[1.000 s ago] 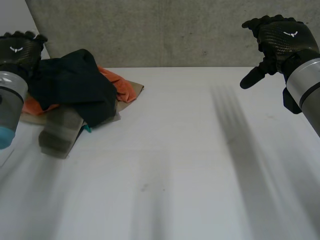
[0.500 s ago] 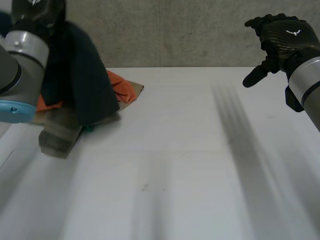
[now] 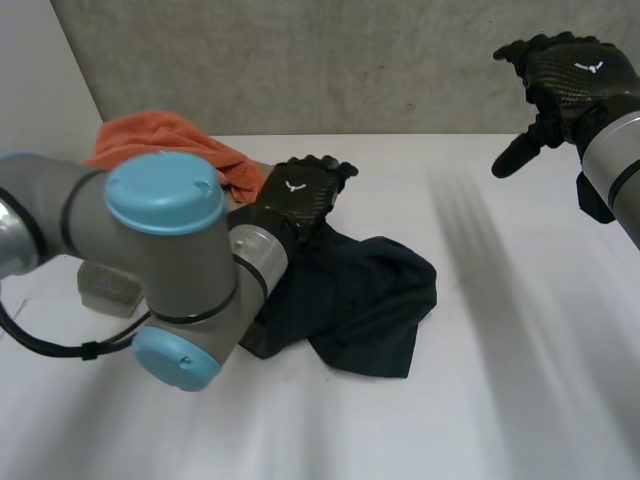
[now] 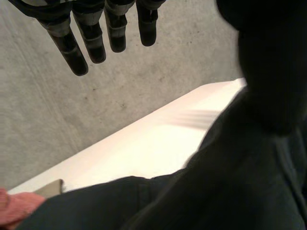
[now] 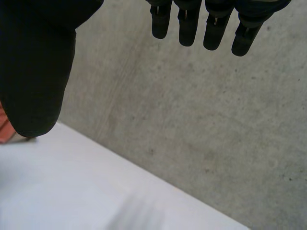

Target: Fold the laundry.

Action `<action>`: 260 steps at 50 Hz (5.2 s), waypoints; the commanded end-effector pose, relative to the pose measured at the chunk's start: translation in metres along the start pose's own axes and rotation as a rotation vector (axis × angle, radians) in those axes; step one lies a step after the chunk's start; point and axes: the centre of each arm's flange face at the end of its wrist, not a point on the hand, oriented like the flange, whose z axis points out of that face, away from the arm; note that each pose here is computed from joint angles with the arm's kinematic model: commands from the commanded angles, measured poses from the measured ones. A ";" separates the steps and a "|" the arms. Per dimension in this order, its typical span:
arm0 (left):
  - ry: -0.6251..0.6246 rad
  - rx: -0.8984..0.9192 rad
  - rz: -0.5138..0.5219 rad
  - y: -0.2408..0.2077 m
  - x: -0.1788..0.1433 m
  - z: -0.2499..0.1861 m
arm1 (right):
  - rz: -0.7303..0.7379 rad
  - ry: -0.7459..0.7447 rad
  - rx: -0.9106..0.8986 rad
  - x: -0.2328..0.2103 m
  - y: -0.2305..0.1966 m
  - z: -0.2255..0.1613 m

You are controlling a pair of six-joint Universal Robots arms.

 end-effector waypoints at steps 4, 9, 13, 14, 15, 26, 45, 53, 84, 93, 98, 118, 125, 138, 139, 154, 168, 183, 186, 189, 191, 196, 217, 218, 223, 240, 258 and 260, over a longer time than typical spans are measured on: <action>-0.057 0.062 0.018 -0.044 -0.019 -0.056 | -0.168 -0.064 -0.136 -0.005 0.008 -0.007; -0.069 -0.018 0.019 -0.019 -0.017 -0.066 | -0.201 -0.116 -0.239 -0.010 0.036 -0.013; -0.064 -0.084 0.024 0.006 -0.010 -0.059 | -0.197 -0.137 -0.327 -0.016 0.069 -0.014; -0.054 -0.113 0.023 0.019 -0.005 -0.052 | -0.195 -0.137 -0.337 -0.017 0.074 -0.013; -0.051 -0.124 0.024 0.024 -0.003 -0.048 | -0.195 -0.139 -0.343 -0.018 0.078 -0.013; -0.104 -0.192 0.047 0.051 0.004 -0.019 | -0.190 -0.132 -0.367 -0.017 0.106 -0.017; -0.277 0.672 0.234 -0.171 -0.030 -0.013 | -0.179 -0.099 -0.293 -0.014 0.091 -0.011; 0.016 0.607 0.230 -0.122 0.053 0.008 | -0.136 0.003 -0.263 0.014 0.081 -0.001; 0.072 0.143 0.151 -0.044 0.060 -0.056 | -0.373 -0.047 -0.268 0.055 0.074 0.010; -0.006 -0.266 0.202 0.023 0.050 -0.111 | -0.597 -0.299 -0.473 0.040 0.090 -0.025; 0.040 -0.384 0.157 0.048 0.062 -0.135 | -0.651 -0.439 -0.572 0.030 0.113 -0.044; 0.027 -0.396 0.105 0.093 0.070 -0.113 | -0.602 -0.477 -0.398 0.032 0.185 -0.039; 0.026 -0.359 0.111 0.090 0.071 -0.106 | -0.599 -0.474 -0.394 0.032 0.189 -0.041; -0.046 -0.101 0.117 0.001 0.047 -0.090 | -0.488 -0.344 -0.395 0.062 0.154 -0.034; -0.047 -0.092 0.132 -0.002 0.046 -0.088 | -0.470 -0.337 -0.396 0.063 0.149 -0.034; -0.075 -0.052 0.185 -0.015 0.037 -0.079 | -0.346 -0.490 -0.525 0.049 0.167 -0.043; -0.120 0.156 0.153 -0.087 0.027 -0.090 | -0.357 -0.247 -0.131 0.064 0.070 -0.020; -0.292 0.711 0.045 -0.262 -0.023 -0.178 | -0.319 -0.107 0.178 0.086 -0.112 -0.055; -0.303 0.774 0.034 -0.279 -0.026 -0.192 | -0.313 -0.100 0.218 0.084 -0.131 -0.062; -0.311 0.787 0.036 -0.283 -0.028 -0.192 | -0.259 -0.104 0.214 0.087 -0.132 -0.058; -0.313 0.773 0.040 -0.280 -0.028 -0.186 | -0.234 -0.111 0.198 0.088 -0.127 -0.053; -0.268 0.647 0.075 -0.246 -0.021 -0.141 | -0.151 -0.164 0.098 0.078 -0.094 -0.026; -0.392 0.257 0.201 -0.038 -0.129 0.073 | -0.158 -0.041 0.009 0.003 0.076 0.106; -0.406 0.288 0.207 -0.039 -0.136 0.080 | -0.156 -0.033 0.042 0.001 0.077 0.110; -0.402 0.376 0.222 -0.043 -0.143 0.094 | -0.153 -0.025 0.173 -0.010 0.088 0.131; -0.456 0.291 0.197 -0.078 -0.120 0.020 | -0.275 -0.183 -0.042 0.003 0.049 0.071; 0.112 -0.298 0.264 0.012 0.053 -0.166 | -0.519 -0.505 -0.662 0.031 0.131 -0.052; 0.129 -0.328 0.274 0.021 0.056 -0.173 | -0.518 -0.543 -0.683 0.034 0.143 -0.060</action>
